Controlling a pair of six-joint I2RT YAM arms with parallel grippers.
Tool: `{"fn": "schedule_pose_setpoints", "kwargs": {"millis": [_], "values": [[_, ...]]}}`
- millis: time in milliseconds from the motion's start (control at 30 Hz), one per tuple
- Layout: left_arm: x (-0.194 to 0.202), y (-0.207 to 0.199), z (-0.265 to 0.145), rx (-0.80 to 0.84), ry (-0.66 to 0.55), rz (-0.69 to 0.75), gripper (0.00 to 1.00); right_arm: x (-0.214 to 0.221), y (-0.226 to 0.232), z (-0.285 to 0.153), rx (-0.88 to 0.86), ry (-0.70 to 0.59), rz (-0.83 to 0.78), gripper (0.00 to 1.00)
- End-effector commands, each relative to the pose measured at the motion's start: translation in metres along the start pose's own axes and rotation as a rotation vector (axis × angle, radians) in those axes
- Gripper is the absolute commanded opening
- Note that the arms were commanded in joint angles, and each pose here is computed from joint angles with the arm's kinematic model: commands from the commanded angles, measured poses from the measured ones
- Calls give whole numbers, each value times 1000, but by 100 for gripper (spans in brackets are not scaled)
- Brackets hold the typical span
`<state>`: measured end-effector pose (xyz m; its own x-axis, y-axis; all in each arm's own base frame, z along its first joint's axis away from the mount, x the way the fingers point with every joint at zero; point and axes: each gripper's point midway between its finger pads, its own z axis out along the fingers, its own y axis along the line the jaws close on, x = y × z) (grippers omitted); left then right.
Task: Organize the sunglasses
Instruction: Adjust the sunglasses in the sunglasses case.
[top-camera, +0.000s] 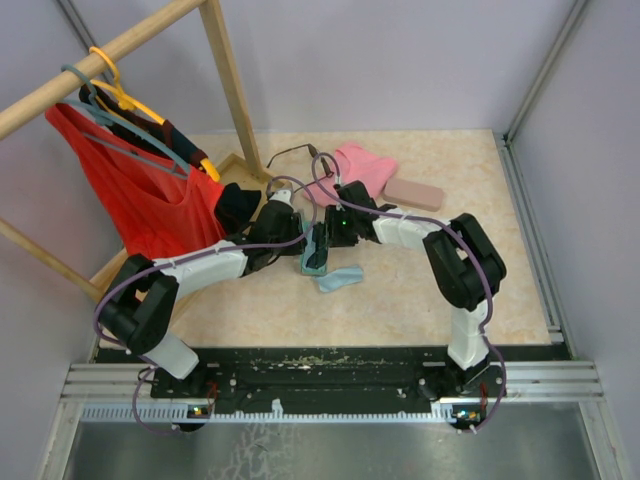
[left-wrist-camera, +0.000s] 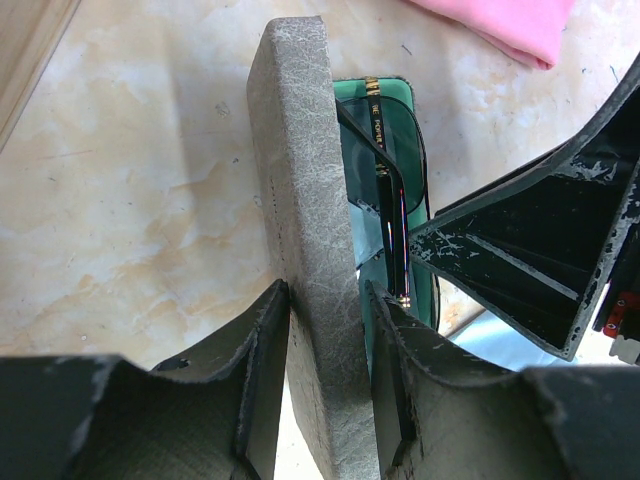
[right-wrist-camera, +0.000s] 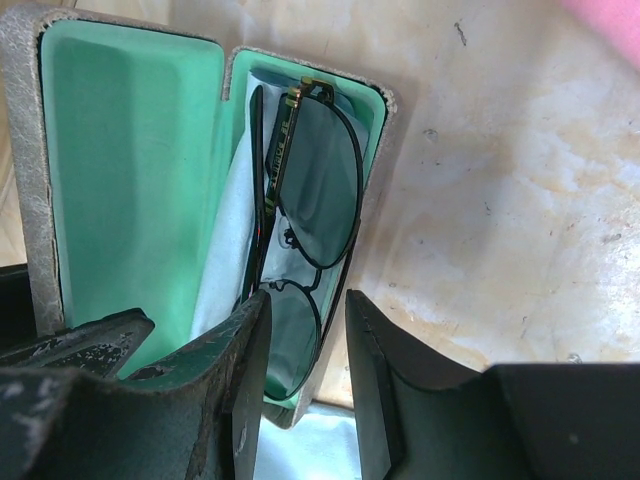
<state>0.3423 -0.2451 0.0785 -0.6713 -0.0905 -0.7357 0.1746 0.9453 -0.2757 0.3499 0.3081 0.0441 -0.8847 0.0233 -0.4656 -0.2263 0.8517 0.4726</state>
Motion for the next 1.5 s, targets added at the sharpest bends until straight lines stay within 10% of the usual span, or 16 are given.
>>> {"fn": "schedule_pose_setpoints", "kwargs": {"millis": [0, 1467], "values": [[-12, -6, 0, 19, -28, -11, 42, -9, 12, 2, -43, -31, 3, 37], [-12, -9, 1, 29, -23, -8, 41, -12, 17, 4, -57, -19, -23, 10]]}}
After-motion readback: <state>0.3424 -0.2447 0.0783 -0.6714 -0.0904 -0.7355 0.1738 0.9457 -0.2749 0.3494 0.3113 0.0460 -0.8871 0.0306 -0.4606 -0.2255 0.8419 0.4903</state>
